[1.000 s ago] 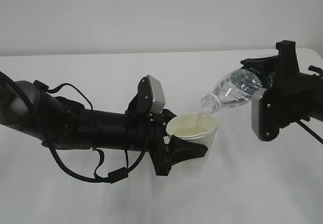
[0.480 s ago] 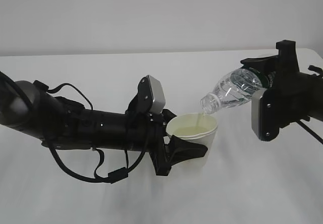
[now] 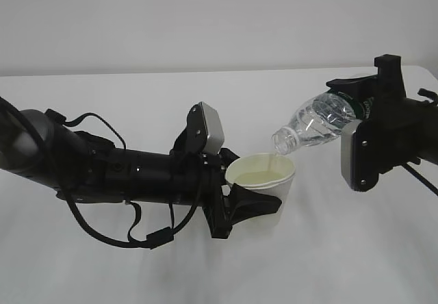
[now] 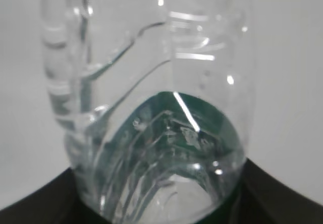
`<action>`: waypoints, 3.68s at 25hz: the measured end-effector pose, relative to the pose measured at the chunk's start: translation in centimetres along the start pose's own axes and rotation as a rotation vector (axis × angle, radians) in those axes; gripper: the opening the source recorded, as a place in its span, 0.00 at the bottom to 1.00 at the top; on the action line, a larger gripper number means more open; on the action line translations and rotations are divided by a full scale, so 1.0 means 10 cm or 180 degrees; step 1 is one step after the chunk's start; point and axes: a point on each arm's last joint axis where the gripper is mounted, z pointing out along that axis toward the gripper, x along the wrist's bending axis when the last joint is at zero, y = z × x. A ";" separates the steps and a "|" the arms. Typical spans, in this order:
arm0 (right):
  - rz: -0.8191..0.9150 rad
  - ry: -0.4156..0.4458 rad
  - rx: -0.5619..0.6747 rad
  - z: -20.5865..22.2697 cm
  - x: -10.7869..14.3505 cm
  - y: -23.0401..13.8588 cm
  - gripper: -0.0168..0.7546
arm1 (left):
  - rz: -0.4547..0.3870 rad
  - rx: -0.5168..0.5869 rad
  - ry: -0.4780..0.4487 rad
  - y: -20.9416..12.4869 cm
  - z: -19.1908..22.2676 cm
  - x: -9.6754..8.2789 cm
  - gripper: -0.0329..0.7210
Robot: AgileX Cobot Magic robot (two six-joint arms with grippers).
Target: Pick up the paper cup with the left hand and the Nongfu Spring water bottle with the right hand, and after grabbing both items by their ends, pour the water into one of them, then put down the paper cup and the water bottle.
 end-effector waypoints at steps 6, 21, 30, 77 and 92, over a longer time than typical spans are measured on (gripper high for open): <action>-0.0006 0.0000 0.0000 0.00 0.00 0.00 0.60 | 0.0000 0.0000 0.0000 0.00 0.00 0.00 0.59; -0.0013 0.0000 0.0000 0.00 0.00 0.00 0.60 | 0.0000 0.0005 0.0003 0.00 0.00 0.00 0.58; -0.0013 0.0000 0.0000 0.00 0.00 0.00 0.60 | 0.0000 0.0010 0.0006 0.00 0.00 0.00 0.58; 0.1099 -0.0224 0.0139 0.00 -0.06 -0.05 0.60 | 0.0068 -0.0104 0.0040 0.02 0.00 0.01 0.58; 0.2528 -0.0951 -0.0178 -0.14 -0.09 0.00 0.60 | 0.0151 -0.0144 0.0117 0.03 0.00 0.03 0.58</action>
